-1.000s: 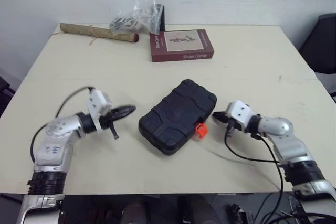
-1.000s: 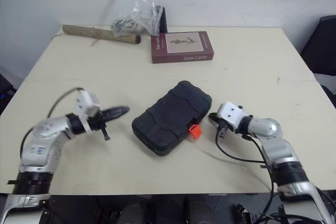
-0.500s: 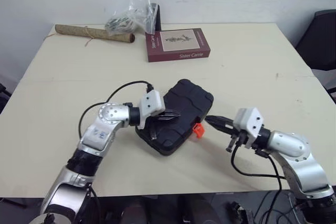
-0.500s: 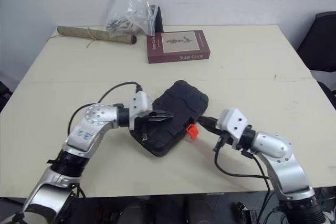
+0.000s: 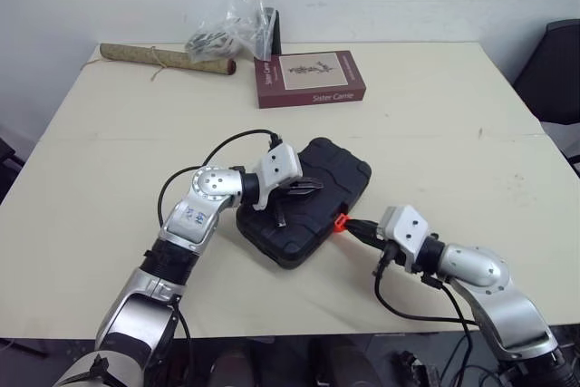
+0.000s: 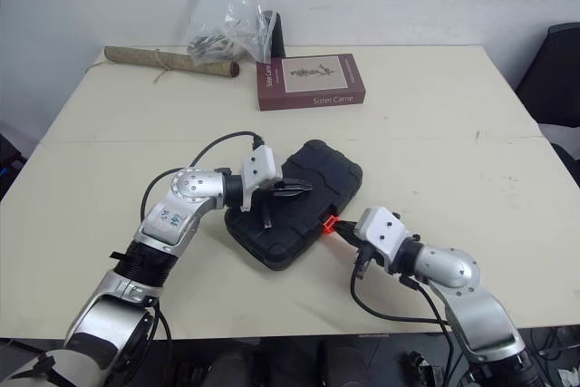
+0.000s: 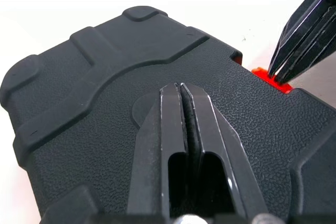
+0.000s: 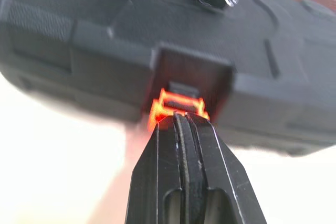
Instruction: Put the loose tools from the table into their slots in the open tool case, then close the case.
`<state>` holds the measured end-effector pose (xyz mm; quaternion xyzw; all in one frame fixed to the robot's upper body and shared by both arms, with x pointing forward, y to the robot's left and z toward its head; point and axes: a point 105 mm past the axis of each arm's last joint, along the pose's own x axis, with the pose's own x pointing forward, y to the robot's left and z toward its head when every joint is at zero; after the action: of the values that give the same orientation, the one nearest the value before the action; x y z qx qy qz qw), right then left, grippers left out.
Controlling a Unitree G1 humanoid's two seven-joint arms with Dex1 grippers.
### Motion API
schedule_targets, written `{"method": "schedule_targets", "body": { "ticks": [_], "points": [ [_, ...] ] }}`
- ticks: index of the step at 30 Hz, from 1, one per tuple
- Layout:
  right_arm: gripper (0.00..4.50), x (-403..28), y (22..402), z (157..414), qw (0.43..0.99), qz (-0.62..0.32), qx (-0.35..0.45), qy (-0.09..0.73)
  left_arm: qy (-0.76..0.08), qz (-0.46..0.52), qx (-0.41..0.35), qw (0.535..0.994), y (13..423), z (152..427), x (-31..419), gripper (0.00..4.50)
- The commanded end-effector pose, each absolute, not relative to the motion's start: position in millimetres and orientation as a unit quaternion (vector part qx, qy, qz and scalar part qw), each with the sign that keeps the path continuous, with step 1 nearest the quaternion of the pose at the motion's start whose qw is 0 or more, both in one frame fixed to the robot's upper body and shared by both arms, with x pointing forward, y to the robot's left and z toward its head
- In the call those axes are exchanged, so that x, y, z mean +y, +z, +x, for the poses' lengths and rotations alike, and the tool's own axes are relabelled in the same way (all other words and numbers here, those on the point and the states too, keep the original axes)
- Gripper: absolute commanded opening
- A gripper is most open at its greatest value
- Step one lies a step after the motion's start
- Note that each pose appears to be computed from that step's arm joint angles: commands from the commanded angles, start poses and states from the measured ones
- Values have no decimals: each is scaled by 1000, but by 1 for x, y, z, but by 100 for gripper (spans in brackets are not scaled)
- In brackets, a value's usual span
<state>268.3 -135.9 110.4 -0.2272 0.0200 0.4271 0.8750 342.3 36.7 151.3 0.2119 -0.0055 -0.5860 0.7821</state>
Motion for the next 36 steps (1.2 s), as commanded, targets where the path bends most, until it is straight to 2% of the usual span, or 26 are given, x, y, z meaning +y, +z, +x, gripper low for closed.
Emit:
{"method": "schedule_targets", "body": {
  "ticks": [1,5,13,18,21,27,36],
  "points": [
    [0,-143,110,261,881,-203,17,426,-582,210,47,784,123,341,43,6],
    [0,-146,86,260,879,-205,66,424,-582,214,53,783,120,340,42,6],
    [0,-122,82,287,885,-188,50,423,-582,227,63,778,116,342,41,6],
    [0,-104,108,296,885,-159,-6,438,-586,228,71,774,112,339,40,6],
    [0,-100,119,291,873,-161,-22,461,-588,227,75,773,109,337,41,6],
    [0,-92,145,286,852,-167,-33,495,-596,224,88,766,100,332,43,6],
    [0,-91,154,286,836,-189,-12,516,-590,226,83,770,102,333,51,6]
  ]
}}
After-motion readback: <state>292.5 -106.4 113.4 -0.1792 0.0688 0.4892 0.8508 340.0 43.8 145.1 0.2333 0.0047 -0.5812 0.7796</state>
